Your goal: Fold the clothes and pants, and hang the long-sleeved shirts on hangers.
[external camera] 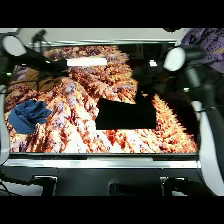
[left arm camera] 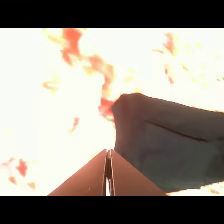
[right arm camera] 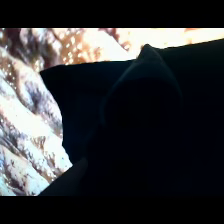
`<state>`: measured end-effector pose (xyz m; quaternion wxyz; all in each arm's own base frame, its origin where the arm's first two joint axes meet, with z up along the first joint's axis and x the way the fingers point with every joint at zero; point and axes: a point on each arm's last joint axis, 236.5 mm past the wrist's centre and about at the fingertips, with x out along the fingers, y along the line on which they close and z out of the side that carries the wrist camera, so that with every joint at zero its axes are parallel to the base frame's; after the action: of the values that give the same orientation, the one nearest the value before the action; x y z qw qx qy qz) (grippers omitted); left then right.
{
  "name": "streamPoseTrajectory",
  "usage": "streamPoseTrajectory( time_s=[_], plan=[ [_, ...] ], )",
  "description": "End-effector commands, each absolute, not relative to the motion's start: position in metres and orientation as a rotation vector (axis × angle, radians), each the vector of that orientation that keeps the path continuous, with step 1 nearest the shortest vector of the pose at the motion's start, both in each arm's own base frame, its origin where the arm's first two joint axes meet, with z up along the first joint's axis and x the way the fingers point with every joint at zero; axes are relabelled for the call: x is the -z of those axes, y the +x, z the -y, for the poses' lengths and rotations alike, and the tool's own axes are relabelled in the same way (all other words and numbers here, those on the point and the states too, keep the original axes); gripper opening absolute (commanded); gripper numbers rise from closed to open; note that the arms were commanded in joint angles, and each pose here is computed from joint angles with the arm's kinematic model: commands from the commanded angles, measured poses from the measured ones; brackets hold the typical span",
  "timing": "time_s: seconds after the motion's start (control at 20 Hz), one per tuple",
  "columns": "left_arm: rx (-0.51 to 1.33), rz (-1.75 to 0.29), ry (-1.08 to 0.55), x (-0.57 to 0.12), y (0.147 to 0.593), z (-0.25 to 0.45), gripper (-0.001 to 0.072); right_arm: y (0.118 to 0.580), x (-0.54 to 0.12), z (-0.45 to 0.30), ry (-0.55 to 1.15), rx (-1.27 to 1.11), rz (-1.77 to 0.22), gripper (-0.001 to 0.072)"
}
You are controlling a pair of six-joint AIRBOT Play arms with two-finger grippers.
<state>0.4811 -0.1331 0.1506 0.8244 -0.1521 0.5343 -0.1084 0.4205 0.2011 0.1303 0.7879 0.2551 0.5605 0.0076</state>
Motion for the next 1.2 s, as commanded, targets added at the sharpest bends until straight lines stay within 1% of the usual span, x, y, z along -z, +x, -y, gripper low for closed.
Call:
streamPoseTrajectory(
  time_s=[0.0,0.15,0.4,0.55,0.75,0.95,1.0,1.05,1.1,1.15],
  plan=[
    [0.163,-1.105,-0.327,-0.170,0.475,0.089,0.0019,0.419,-0.095,-0.256,0.549,-0.032,-1.251,0.0028],
    [0.160,-1.118,-0.313,-0.167,0.473,0.081,0.0020,0.417,-0.065,-0.278,0.514,-0.040,-1.298,0.0028],
    [0.166,-1.123,-0.300,-0.164,0.473,0.080,0.0020,0.407,-0.034,-0.303,0.482,-0.057,-1.365,0.0029],
    [0.166,-1.122,-0.300,-0.164,0.473,0.080,0.0020,0.408,-0.020,-0.320,0.471,-0.079,-1.362,0.0029],
    [0.166,-1.124,-0.300,-0.163,0.473,0.080,0.0020,0.423,0.005,-0.332,0.496,-0.090,-1.346,0.0029],
    [0.166,-1.125,-0.300,-0.163,0.473,0.080,0.0020,0.427,0.024,-0.347,0.521,-0.128,-1.361,0.0030],
    [0.166,-1.125,-0.300,-0.163,0.473,0.080,0.0020,0.426,0.028,-0.352,0.514,-0.148,-1.367,0.0043],
    [0.166,-1.125,-0.300,-0.163,0.473,0.080,0.0020,0.424,0.030,-0.357,0.505,-0.163,-1.371,0.0105],
    [0.166,-1.125,-0.300,-0.163,0.473,0.080,0.0020,0.425,0.030,-0.360,0.491,-0.185,-1.359,0.0190],
    [0.166,-1.125,-0.300,-0.163,0.473,0.080,0.0020,0.427,0.027,-0.365,0.475,-0.226,-1.339,0.0192]
  ],
)
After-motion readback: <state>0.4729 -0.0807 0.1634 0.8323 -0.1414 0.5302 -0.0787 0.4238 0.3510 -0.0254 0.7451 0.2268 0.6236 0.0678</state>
